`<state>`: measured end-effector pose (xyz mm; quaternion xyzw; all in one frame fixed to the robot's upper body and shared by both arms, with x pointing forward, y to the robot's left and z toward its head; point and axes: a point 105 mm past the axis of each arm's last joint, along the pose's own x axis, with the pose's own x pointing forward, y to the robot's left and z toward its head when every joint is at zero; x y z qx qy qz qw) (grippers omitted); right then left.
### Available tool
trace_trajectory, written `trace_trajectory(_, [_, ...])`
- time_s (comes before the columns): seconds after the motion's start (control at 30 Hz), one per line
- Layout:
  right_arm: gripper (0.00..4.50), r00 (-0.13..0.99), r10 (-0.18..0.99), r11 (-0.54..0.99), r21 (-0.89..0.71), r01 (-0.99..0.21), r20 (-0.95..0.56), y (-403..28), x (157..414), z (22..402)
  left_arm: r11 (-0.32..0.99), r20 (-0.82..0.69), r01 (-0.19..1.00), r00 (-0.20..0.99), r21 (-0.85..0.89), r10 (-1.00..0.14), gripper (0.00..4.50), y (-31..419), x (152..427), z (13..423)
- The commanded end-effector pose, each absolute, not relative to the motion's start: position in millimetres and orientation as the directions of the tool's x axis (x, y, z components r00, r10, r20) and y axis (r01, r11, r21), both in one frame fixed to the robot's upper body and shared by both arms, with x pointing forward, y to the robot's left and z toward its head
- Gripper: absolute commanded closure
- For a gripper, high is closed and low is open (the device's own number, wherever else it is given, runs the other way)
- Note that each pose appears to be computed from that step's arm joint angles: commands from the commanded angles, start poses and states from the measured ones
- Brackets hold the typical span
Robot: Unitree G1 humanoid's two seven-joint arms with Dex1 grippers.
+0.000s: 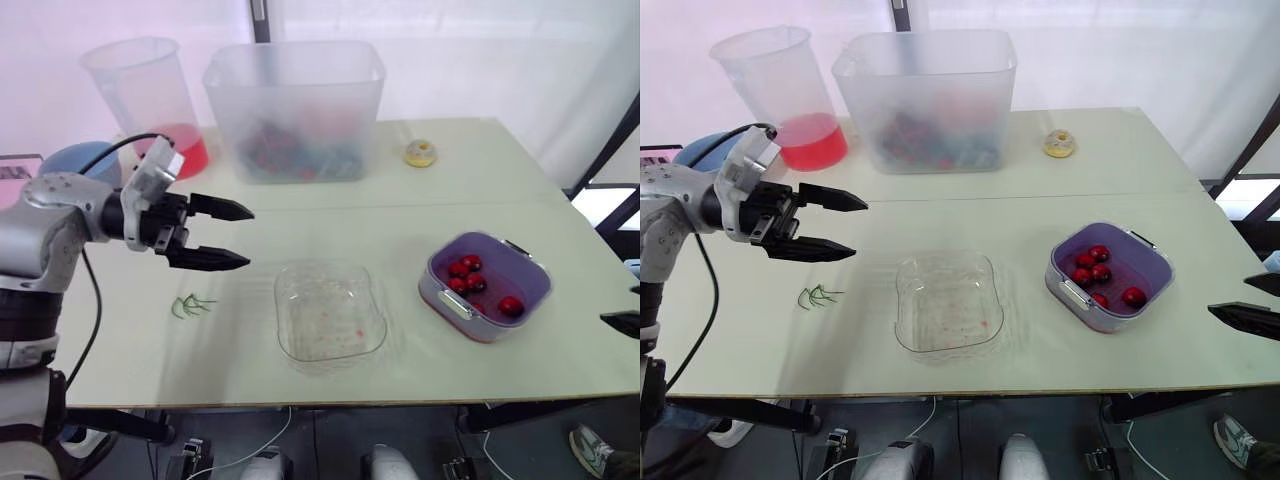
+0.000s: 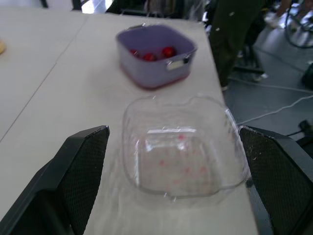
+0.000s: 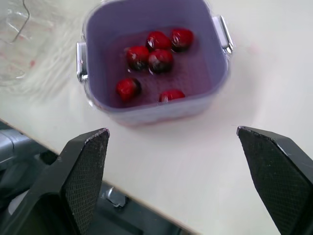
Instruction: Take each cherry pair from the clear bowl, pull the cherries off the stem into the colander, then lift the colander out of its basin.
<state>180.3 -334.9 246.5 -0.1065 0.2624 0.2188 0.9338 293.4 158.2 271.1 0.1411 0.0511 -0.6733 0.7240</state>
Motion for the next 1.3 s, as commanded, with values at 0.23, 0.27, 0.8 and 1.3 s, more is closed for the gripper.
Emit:
trace_trajectory(0.23, [0.0, 0.732, 0.372, 0.754, -0.274, -0.597, -0.571, -261.8, 201.3, 257.3, 0.109, -0.199, 0.983, 0.138, 0.148, -0.97, 0.06, 145.9, 301.8, 261.7])
trace_trajectory(0.27, [0.0, 0.697, 0.368, 0.738, -0.263, -0.621, -0.615, -250.7, 201.4, 254.1, 0.126, -0.175, 0.981, 0.151, 0.148, -0.973, 0.06, 143.7, 303.6, 260.7])
trace_trajectory(0.8, [0.0, 0.627, 0.246, 0.797, -0.214, -0.565, -0.74, -214.0, 272.2, 194.4, 0.238, -0.209, 0.956, 0.271, 0.17, -0.94, 0.06, 137.3, 308.2, 235.2])
trace_trajectory(1.3, [4.29, 0.576, 0.246, 0.791, -0.183, -0.585, -0.779, -200.6, 277.8, 183.8, 0.279, -0.195, 0.942, 0.314, 0.189, -0.929, 0.0, 139.0, 303.7, 239.2])
